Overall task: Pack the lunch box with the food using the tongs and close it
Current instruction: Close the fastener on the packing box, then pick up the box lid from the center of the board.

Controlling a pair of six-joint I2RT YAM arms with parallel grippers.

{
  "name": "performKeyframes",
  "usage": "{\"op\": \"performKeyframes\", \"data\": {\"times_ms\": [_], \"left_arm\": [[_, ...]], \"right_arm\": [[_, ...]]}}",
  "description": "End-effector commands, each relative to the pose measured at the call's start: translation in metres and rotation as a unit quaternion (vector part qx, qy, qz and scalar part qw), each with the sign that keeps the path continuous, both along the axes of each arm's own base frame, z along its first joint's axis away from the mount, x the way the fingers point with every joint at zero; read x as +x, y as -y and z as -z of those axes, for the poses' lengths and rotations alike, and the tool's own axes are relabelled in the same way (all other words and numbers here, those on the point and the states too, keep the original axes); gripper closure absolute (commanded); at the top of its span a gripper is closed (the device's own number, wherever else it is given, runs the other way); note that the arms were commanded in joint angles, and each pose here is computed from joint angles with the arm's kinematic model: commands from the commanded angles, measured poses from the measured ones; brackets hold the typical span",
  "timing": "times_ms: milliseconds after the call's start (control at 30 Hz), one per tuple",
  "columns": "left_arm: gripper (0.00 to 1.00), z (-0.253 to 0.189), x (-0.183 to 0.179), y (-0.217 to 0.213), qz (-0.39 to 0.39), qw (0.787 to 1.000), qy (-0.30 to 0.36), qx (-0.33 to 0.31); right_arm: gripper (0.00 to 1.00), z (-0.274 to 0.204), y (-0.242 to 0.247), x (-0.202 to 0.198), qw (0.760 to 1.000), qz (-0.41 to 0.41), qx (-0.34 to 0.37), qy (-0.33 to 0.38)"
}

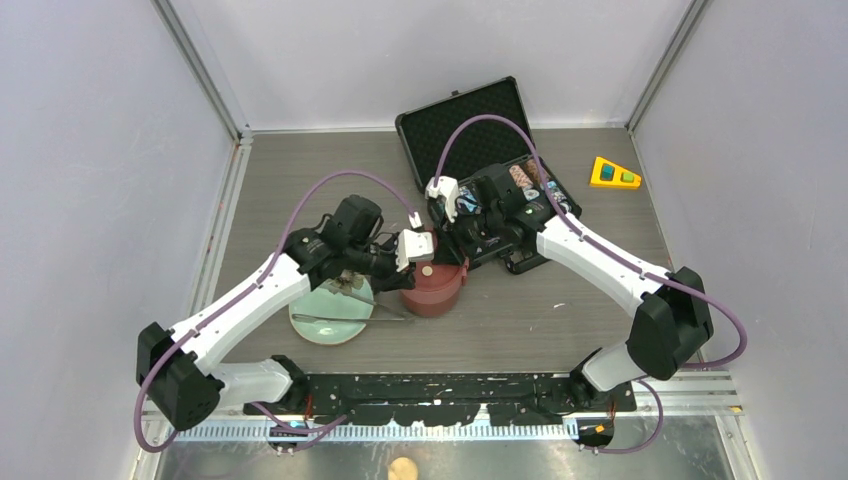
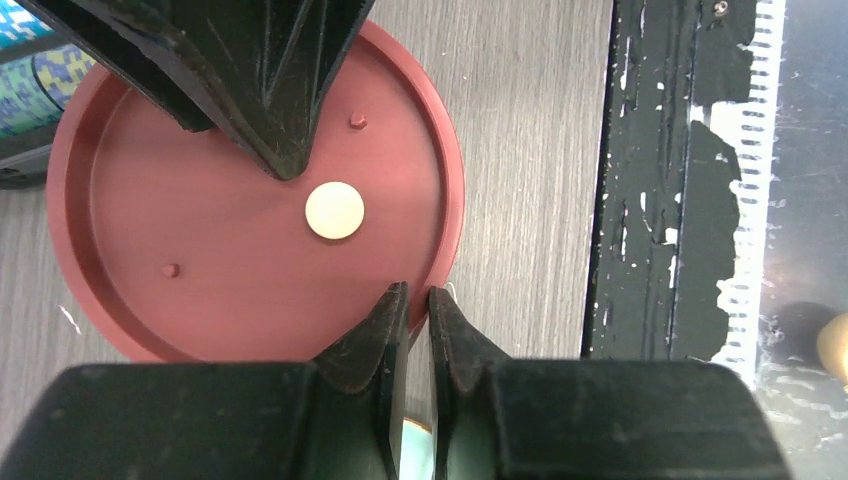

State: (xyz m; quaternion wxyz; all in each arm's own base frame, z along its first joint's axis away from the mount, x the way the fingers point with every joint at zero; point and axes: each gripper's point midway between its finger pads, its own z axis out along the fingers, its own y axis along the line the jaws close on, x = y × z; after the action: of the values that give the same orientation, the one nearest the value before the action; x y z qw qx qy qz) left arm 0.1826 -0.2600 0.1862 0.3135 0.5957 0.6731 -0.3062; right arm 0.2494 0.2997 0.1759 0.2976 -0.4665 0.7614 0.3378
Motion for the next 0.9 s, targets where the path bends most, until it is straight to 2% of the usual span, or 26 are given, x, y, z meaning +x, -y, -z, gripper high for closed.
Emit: {"op": "performKeyframes", "data": {"times_ms": [0,67,333,467,667,867], "left_arm": [[0.89,0.039,-0.003,-0.022,-0.005,0.997,0.003,0.079],[0.90,0.032,-0.002,-0.020,-0.006,0.997,0.002,0.076],[0.89,-0.035,0.009,0.005,-0.033,0.999,0.018,-0.012],[0.89,-0.051,0.015,0.017,-0.043,0.998,0.024,-0.039],[0.89,-0.044,0.016,0.028,-0.037,0.998,0.021,-0.038],[0.89,0.003,0.004,0.018,-0.018,0.999,0.020,0.026]], "right_arm": [[0.53,0.082,0.050,-0.049,0.977,0.020,-0.150,-0.147],[0.53,0.082,0.050,-0.049,0.977,0.020,-0.152,-0.148],[0.53,0.075,0.050,-0.049,0.978,0.021,-0.148,-0.143],[0.53,0.077,0.051,-0.050,0.978,0.020,-0.149,-0.145],[0.53,0.079,0.050,-0.051,0.977,0.018,-0.150,-0.151],[0.53,0.077,0.049,-0.051,0.977,0.017,-0.149,-0.153]]}}
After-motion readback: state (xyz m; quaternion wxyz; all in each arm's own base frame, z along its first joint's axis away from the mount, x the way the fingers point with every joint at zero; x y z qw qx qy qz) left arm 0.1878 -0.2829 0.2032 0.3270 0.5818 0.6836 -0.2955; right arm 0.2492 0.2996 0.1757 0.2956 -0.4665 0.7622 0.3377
